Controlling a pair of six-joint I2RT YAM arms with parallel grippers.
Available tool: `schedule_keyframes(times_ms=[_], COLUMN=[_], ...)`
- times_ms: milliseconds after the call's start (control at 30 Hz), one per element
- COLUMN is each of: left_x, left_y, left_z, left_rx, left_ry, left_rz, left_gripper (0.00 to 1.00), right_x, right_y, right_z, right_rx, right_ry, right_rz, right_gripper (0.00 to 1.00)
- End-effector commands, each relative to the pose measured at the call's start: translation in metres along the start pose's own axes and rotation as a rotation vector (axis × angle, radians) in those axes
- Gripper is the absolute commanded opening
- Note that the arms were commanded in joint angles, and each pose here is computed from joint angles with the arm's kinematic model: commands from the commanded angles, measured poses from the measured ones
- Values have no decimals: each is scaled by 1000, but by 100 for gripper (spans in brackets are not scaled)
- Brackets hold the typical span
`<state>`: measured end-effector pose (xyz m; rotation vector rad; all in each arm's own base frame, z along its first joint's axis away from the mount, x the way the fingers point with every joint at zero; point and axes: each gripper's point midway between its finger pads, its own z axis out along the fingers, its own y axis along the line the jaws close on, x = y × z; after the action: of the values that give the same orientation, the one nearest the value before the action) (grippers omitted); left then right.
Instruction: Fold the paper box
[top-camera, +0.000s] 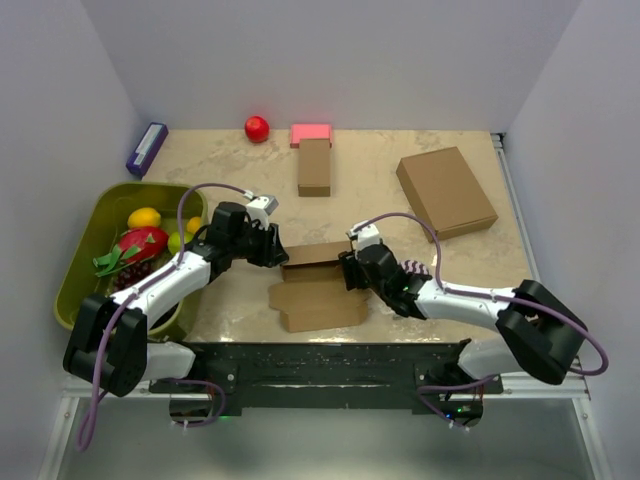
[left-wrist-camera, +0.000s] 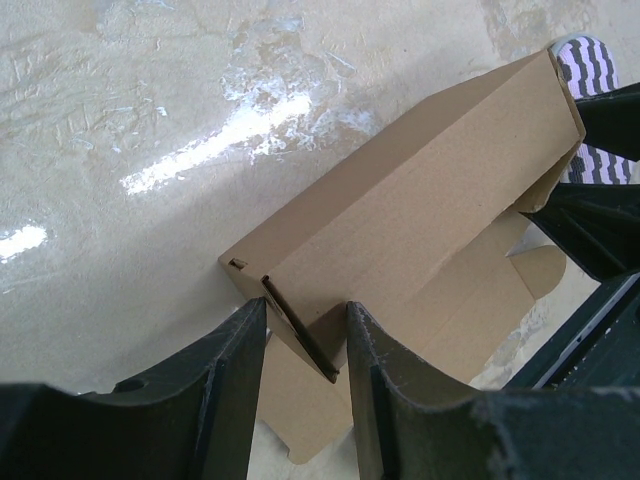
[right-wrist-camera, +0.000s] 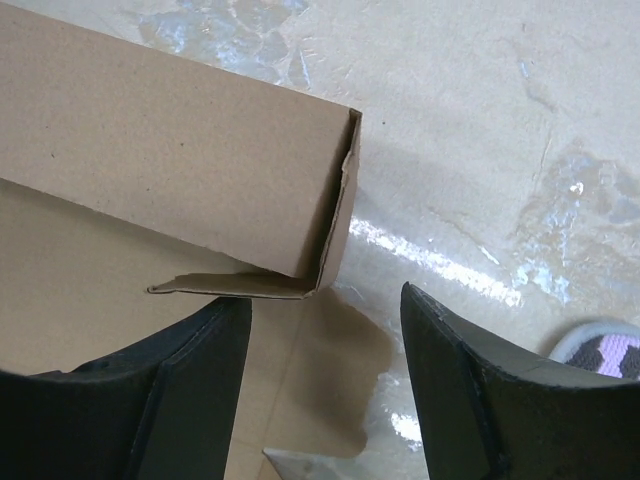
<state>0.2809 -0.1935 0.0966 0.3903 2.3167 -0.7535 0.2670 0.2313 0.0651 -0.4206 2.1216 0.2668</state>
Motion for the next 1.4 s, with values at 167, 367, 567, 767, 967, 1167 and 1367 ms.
schedule_keyframes(times_ms=[167, 367, 567, 767, 967, 1167, 1367], left_x=[2, 2, 1, 1, 1, 1, 1], left_y=[8, 9, 8, 7, 7, 6, 6], left_z=[-5, -5, -5, -5, -5, -5, -4], left_rx=[-43, -45, -43, -38, -37, -32, -27], left_ry=[14, 17, 14, 15, 14, 12, 15], left_rz=[26, 25, 26, 28, 28, 29, 29], left_gripper=[41, 41, 41, 41, 41, 41, 40], right_x=[-51, -44, -34, -32, -29, -29, -36], right_y=[16, 18, 13, 9, 10, 6, 8], right_z=[10, 20, 22, 26, 35, 35, 33], right_rx=[-58, -54, -33, -5, 8, 23, 4], right_ry=[-217, -206, -187, -200, -208, -254, -316], right_rz=[-47, -84, -68, -42, 0, 46, 119], right_gripper=[59, 43, 35, 34, 40, 34, 26])
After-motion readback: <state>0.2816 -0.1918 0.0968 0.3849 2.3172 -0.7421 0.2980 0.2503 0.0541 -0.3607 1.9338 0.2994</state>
